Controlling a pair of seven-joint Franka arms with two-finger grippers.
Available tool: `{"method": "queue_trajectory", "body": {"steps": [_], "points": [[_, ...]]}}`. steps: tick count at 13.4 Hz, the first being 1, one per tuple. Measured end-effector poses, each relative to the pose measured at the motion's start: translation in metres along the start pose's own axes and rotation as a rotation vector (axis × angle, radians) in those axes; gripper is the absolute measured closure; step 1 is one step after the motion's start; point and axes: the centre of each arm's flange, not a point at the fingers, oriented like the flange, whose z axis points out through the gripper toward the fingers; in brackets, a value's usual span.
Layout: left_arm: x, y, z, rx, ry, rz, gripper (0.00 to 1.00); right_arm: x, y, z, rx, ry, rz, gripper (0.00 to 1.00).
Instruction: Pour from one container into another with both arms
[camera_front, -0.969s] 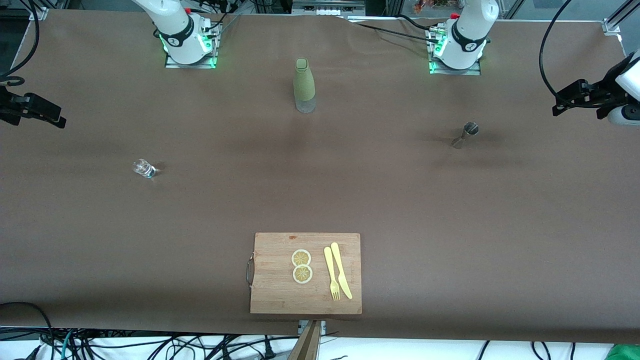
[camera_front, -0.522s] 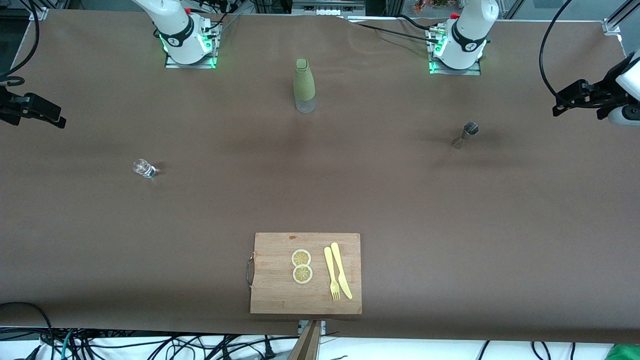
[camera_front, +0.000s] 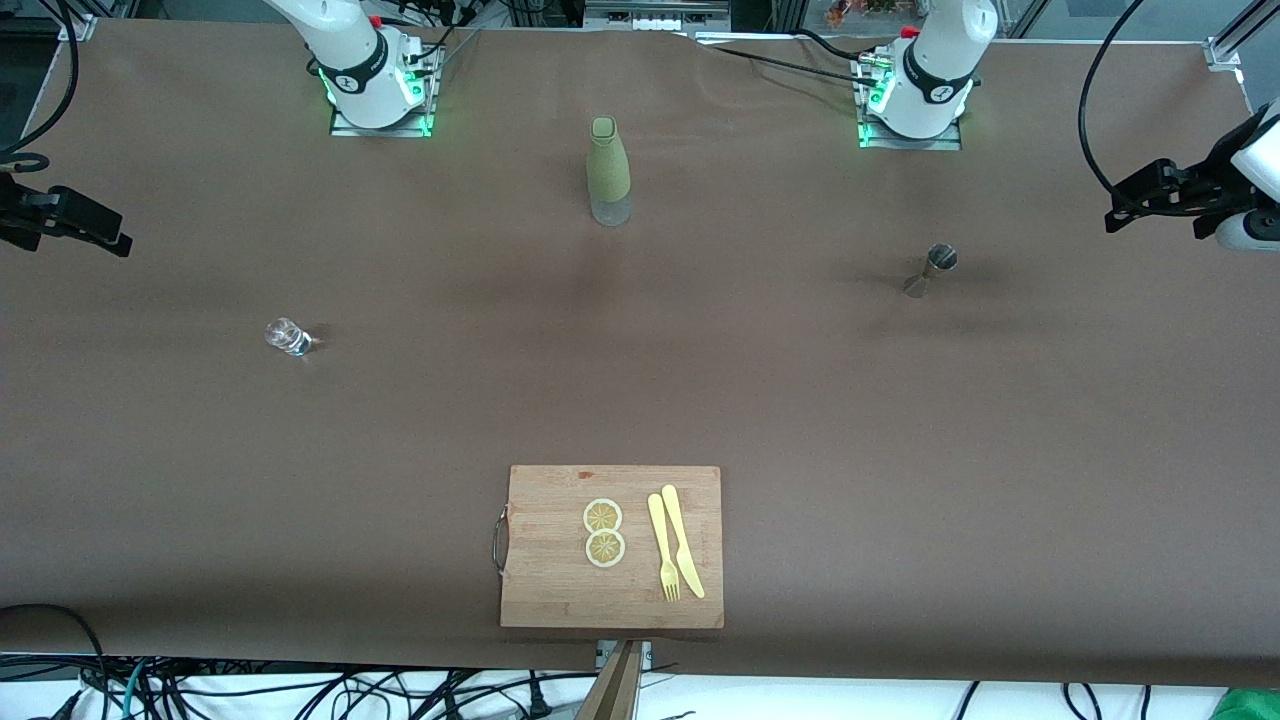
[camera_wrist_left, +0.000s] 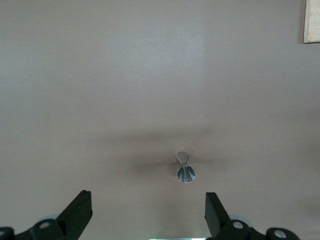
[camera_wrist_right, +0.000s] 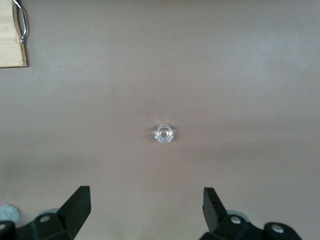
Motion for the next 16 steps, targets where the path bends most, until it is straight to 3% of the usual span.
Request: {"method": "queue_trajectory", "body": {"steps": [16], "points": [[0.000,-0.001,0.005,-0.001,-0.011,-0.002,0.00,0.008,-0.004,0.027,-0.034,-0.081,0.003,0.00]]}}
